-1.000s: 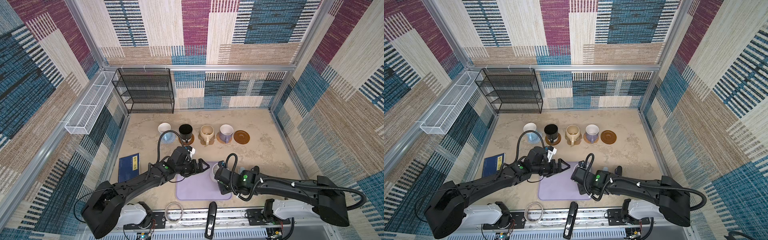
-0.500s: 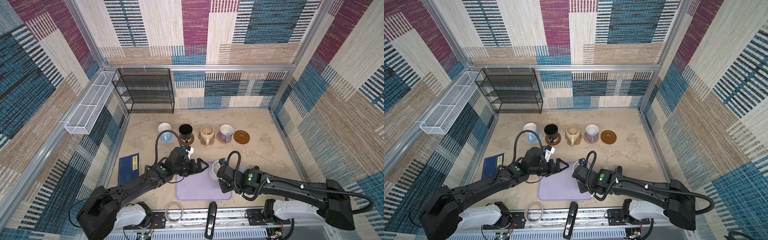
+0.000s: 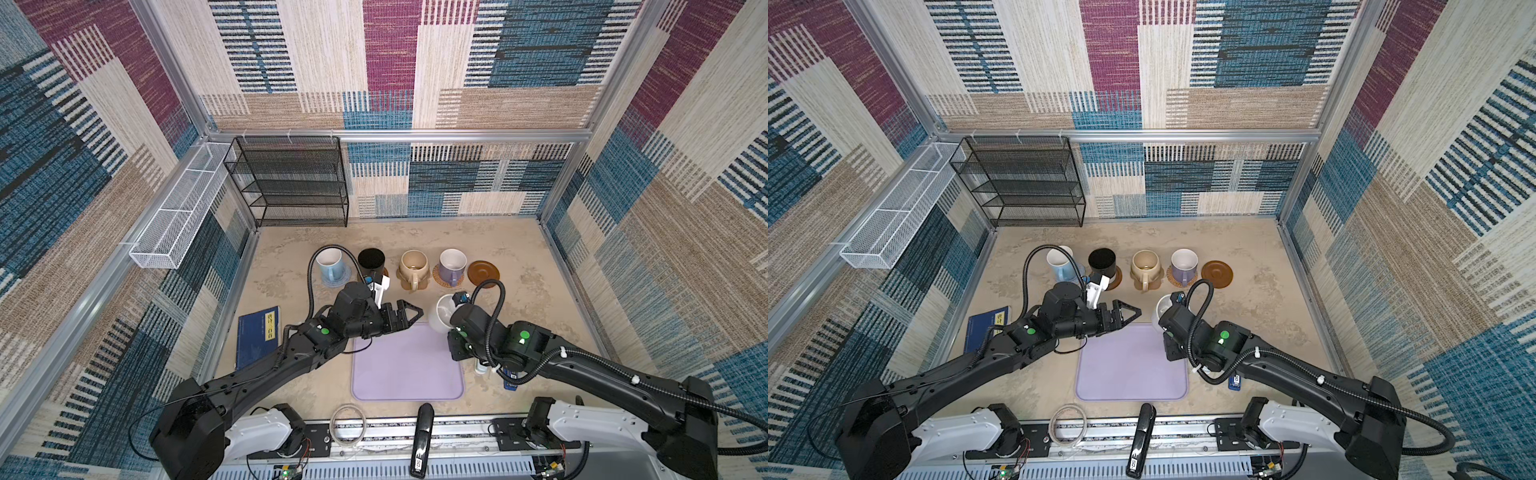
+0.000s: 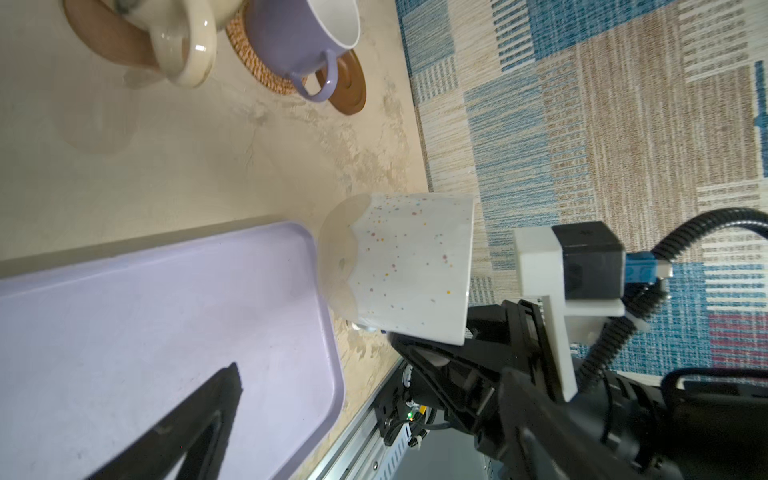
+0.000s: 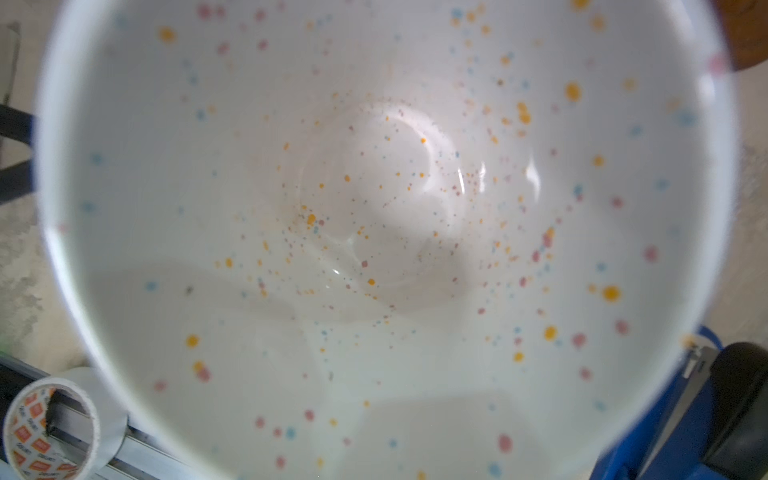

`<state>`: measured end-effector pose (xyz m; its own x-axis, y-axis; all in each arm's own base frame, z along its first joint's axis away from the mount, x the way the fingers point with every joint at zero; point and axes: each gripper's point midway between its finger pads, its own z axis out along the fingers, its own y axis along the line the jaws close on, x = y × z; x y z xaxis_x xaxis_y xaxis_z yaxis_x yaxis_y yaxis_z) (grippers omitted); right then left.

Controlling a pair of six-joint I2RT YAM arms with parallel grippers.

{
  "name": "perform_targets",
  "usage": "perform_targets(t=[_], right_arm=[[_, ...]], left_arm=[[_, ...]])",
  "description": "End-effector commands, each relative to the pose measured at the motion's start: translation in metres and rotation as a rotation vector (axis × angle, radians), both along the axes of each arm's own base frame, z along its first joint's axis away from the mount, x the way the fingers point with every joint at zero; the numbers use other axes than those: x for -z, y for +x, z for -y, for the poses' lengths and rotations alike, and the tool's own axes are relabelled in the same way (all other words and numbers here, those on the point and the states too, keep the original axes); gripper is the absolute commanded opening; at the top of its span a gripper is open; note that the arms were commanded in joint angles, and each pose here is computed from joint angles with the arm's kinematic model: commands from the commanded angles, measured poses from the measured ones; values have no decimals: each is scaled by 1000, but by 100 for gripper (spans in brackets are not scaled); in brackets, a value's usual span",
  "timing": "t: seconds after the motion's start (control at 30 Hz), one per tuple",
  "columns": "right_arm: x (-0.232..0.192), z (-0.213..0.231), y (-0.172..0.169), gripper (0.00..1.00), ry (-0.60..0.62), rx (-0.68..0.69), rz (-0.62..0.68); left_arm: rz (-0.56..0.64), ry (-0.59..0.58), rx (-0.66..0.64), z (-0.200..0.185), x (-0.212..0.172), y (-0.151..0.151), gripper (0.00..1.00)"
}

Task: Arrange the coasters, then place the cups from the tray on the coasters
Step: 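Lift and carry the speckled mug with right gripper to the brown wooden coaster, then lower the speckled mug onto the brown wooden coaster and open right gripper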

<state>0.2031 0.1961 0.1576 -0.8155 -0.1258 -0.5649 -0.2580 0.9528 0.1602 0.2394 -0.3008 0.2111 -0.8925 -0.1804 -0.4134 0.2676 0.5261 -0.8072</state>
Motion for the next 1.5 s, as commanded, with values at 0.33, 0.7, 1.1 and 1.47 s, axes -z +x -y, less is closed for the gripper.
perform_targets(t=[0.33, 0.7, 1.1, 1.47], right_arm=[[-67, 51, 102, 0, -8, 131, 220], [-53, 114, 169, 0, -69, 305, 172], [3, 167, 220, 0, -156, 404, 32], [50, 174, 252, 0, -194, 392, -75]], left_arm=[[127, 52, 8, 19, -37, 36, 100], [129, 61, 31, 49, -42, 71, 100], [104, 69, 50, 74, -30, 101, 100], [56, 77, 58, 89, -11, 114, 100]])
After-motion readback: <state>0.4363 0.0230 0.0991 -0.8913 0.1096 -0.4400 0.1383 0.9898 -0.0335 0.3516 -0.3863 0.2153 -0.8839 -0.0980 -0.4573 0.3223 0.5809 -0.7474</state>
